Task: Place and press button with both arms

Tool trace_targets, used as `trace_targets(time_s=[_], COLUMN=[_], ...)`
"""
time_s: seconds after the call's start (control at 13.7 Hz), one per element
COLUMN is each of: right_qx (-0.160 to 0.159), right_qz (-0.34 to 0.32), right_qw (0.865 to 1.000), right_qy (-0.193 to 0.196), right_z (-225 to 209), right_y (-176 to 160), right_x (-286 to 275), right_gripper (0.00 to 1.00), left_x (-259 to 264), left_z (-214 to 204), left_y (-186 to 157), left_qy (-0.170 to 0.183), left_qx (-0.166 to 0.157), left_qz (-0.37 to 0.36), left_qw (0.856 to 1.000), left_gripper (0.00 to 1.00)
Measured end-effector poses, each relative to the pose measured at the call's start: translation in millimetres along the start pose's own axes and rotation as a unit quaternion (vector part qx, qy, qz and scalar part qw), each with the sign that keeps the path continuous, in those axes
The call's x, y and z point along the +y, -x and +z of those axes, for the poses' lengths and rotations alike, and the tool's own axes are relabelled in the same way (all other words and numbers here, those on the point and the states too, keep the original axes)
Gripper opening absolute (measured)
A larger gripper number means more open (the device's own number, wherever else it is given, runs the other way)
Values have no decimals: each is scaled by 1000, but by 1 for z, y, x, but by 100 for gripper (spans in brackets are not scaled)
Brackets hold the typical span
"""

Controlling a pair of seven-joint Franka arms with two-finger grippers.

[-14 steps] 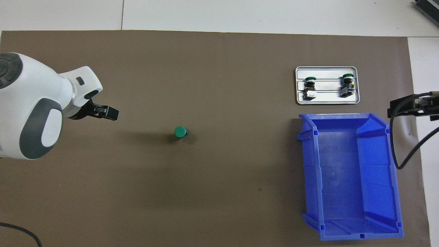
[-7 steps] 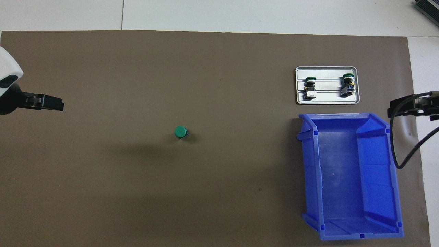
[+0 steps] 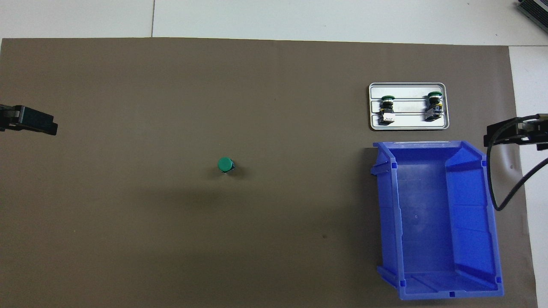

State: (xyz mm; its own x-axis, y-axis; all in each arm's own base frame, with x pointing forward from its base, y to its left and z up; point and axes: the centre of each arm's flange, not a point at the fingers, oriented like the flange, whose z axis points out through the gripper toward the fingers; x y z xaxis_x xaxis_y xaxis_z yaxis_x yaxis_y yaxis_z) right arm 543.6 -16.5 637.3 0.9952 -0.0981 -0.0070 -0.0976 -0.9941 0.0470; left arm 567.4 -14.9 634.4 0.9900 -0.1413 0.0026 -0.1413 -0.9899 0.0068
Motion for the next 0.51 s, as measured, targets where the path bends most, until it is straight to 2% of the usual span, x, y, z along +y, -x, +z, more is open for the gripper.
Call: trace_targets(time_s=[0.29,0.51], right_qx=[0,-1], right_qz=[0,2], right_qw=[1000,1000], right_qy=[0,0], right_z=[0,0], right_y=[0,0], right_x=[0,3], right_gripper=[100,100], left_x=[1,0], left_z=[7,5], left_y=[12,25], left_qy=[4,6], left_qx=[-17,-17], left_qz=[-1,-3], left_qw=[1000,1000], left_gripper=[100,100])
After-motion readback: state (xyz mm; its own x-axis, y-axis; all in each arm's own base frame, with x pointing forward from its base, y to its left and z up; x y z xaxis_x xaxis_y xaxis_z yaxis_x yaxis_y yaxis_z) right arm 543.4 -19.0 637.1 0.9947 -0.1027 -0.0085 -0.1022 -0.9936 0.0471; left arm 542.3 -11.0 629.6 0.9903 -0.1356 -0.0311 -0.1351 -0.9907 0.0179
